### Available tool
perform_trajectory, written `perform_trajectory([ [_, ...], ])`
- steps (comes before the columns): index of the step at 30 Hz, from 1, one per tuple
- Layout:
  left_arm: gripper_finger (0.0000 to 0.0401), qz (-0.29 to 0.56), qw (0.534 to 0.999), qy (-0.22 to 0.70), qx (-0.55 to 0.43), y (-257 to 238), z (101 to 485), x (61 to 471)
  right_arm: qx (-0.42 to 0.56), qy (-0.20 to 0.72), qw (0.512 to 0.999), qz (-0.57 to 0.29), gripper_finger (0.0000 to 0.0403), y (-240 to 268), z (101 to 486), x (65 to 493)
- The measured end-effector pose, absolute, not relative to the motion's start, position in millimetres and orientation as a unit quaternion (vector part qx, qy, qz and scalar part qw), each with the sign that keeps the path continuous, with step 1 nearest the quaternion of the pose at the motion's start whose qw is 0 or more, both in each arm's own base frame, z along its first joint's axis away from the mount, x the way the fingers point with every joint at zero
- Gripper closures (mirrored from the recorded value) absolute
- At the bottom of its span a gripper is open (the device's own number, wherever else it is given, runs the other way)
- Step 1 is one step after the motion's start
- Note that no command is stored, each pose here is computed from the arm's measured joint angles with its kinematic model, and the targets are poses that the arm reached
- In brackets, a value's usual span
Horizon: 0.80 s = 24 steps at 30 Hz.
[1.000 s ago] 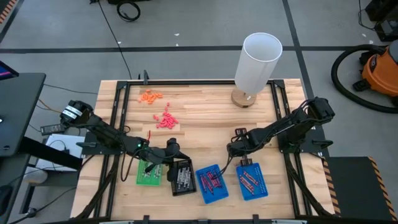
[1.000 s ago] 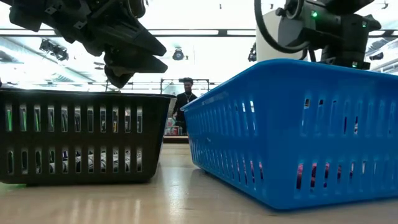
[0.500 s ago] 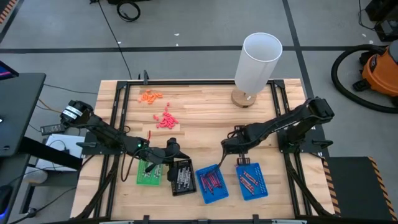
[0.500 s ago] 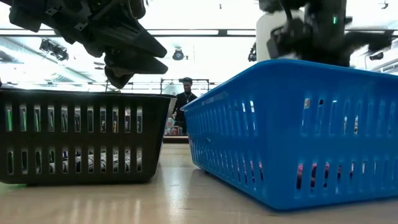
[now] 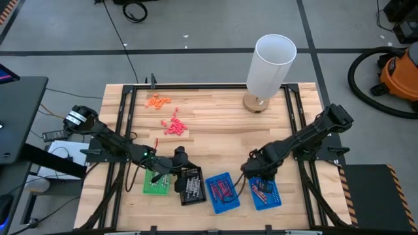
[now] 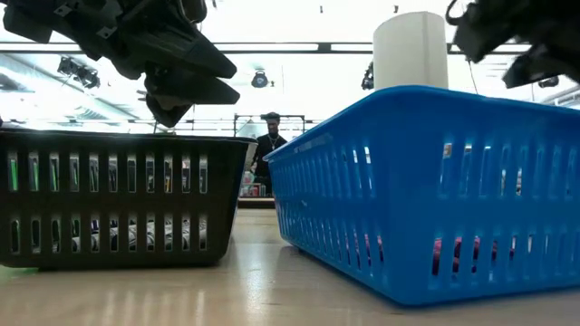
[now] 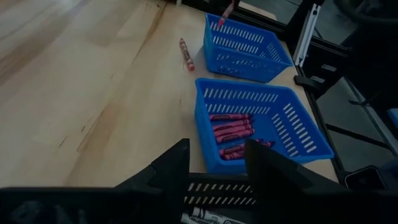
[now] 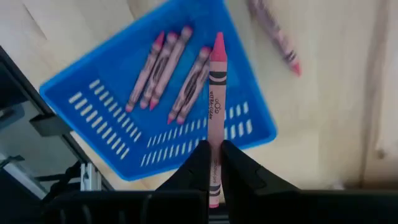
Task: Sort crayons
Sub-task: Put the pink crayon into the right blue bin
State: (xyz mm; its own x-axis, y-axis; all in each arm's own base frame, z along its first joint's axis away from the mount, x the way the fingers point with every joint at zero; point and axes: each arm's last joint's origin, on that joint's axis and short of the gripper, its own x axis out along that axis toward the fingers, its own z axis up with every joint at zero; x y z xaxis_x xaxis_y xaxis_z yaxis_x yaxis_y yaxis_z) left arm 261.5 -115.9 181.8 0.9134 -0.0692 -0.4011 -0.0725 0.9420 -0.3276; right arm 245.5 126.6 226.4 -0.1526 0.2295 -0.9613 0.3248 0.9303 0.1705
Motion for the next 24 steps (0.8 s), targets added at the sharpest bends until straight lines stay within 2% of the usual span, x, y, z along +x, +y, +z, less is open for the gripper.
perform_trajectory([
  [14, 0.0236, -0.003, 0.966, 0.193, -0.171, -116.6, 184.7, 262.5, 0.235, 0.737, 0.630, -0.068, 0.0374, 155.8, 223.1, 238.6],
  [20, 0.0236, -0.002, 0.966, 0.193, -0.170, -116.5, 184.7, 262.6, 0.261, 0.730, 0.631, -0.034, 0.0373, 159.8, 202.1, 237.9],
  [24, 0.0236, -0.001, 0.967, 0.192, -0.170, -116.4, 184.9, 262.7, 0.268, 0.735, 0.622, -0.042, 0.0356, 156.9, 188.3, 233.1],
])
